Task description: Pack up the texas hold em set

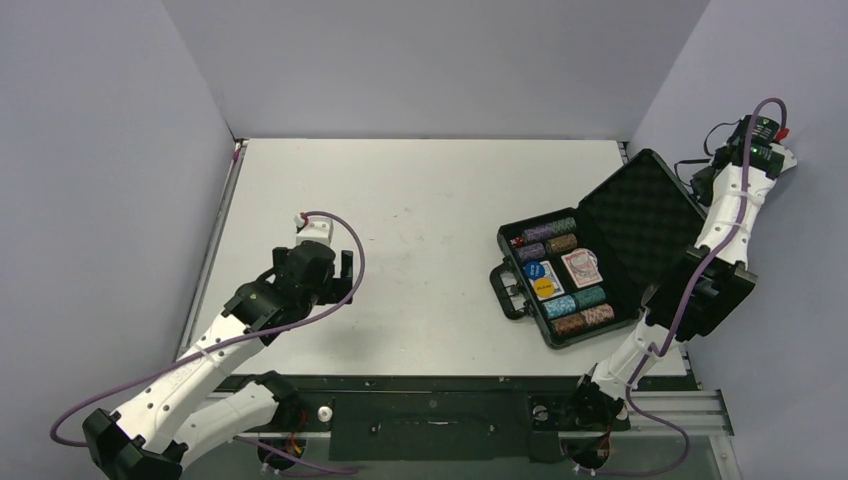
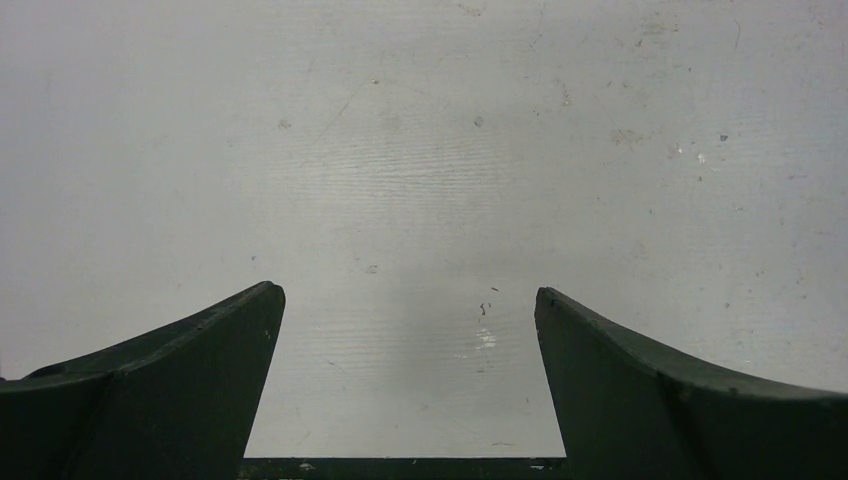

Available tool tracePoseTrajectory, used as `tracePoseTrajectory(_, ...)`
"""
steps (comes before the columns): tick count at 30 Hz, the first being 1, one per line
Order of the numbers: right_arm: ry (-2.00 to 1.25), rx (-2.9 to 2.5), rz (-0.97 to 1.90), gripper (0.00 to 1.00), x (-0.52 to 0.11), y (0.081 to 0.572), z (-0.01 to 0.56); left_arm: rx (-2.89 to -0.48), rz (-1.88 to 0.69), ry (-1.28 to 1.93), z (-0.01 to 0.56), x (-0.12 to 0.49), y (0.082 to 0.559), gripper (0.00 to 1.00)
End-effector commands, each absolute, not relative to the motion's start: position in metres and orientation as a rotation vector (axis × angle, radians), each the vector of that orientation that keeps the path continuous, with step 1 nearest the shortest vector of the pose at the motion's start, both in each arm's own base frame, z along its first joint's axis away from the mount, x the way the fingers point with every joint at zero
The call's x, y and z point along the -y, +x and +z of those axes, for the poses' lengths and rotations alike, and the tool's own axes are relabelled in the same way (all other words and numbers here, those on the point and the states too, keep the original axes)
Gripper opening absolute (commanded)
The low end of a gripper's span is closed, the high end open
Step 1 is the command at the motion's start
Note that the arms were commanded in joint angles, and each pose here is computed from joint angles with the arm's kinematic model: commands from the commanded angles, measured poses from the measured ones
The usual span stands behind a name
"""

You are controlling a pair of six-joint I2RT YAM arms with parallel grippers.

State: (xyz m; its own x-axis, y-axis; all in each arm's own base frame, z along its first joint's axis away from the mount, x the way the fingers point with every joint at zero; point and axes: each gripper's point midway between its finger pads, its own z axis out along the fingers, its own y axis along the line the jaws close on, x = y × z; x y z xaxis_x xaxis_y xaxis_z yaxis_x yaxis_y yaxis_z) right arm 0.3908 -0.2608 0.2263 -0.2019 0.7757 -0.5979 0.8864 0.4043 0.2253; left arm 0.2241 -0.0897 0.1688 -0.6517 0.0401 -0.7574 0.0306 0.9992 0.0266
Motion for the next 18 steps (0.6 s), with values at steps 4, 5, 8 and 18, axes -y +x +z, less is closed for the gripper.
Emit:
tracePoseTrajectory(4,1.380,-2.007,-0.148,0.13,0.253,0.403,0.235,-2.224,0.012,0.020,0.189,0.088,0.230,0.96)
tracePoseTrajectory(5,1.380,-2.013,-0.143,0.13,0.251,0.402,0.234,-2.223,0.017,0.018,0.189,0.088,0.231,0.96)
tracePoseTrajectory(8,1.383,-2.037,-0.127,0.12,0.240,0.396,0.230,-2.231,0.032,0.014,0.187,0.086,0.231,0.96)
tracePoseTrajectory(18,1.354,-2.071,-0.094,0.01,0.215,0.389,0.233,-2.232,0.032,0.014,0.187,0.087,0.231,0.96)
